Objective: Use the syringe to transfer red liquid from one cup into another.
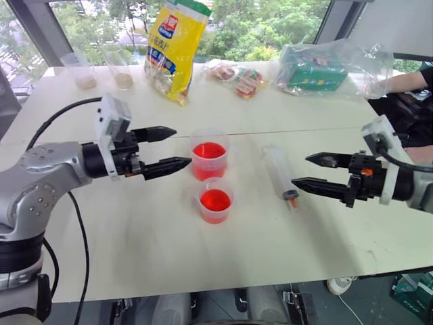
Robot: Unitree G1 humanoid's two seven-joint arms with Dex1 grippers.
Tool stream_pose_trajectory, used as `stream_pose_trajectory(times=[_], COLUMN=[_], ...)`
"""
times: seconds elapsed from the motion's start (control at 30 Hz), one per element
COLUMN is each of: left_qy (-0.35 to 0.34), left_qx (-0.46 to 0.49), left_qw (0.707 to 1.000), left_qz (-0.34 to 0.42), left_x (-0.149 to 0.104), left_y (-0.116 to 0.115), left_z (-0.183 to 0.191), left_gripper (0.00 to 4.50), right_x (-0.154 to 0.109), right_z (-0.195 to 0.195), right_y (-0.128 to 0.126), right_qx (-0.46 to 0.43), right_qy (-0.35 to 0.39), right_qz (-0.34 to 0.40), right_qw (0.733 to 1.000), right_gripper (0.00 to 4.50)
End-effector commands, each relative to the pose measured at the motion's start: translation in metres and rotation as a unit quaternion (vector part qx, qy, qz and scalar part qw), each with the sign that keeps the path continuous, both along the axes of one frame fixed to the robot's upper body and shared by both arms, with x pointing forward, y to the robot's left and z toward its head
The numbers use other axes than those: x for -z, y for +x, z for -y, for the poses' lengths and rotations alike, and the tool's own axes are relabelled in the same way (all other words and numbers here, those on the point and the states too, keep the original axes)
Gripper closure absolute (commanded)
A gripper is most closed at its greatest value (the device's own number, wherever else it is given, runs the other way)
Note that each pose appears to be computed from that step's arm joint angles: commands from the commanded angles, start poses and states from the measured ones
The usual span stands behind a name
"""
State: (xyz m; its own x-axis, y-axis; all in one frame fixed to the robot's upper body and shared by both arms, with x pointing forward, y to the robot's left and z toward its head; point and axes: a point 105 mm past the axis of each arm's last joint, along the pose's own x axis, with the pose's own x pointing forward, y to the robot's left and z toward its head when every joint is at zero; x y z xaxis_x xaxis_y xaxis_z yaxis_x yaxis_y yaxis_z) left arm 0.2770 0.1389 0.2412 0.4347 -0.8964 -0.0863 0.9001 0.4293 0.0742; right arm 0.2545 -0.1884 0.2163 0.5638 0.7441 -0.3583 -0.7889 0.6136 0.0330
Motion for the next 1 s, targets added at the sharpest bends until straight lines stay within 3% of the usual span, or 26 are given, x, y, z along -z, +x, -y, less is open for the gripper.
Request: stream_pose_trajectory(times=[0.03,0.37,0.73,1.0], left_qy=[-0.002,-0.021,-0.007,0.004], left_qx=[0.007,0.033,0.034,0.034], left_qw=[1.0,0.999,0.999,0.999], left_qz=[0.018,0.014,0.014,0.024], left_x=[-0.002,0.0,0.0,-0.001], left_y=[-0.001,-0.003,0.0,0.008], left_z=[0.003,0.006,0.001,0.003], left_gripper=[0.0,0.0,0.0,0.0], right_x=[-0.015,-0.013,0.007,0.036], right_z=[-0.001,0.008,0.003,-0.011], right_y=[-0.002,0.009,0.025,0.063], right_qx=[-0.002,0.056,0.106,0.128], right_qy=[-0.008,-0.039,-0.064,-0.101], right_qz=[0.029,0.02,-0.041,-0.086], right_qw=[1.0,0.997,0.992,0.983], right_gripper=[0.09,0.09,0.09,0.09])
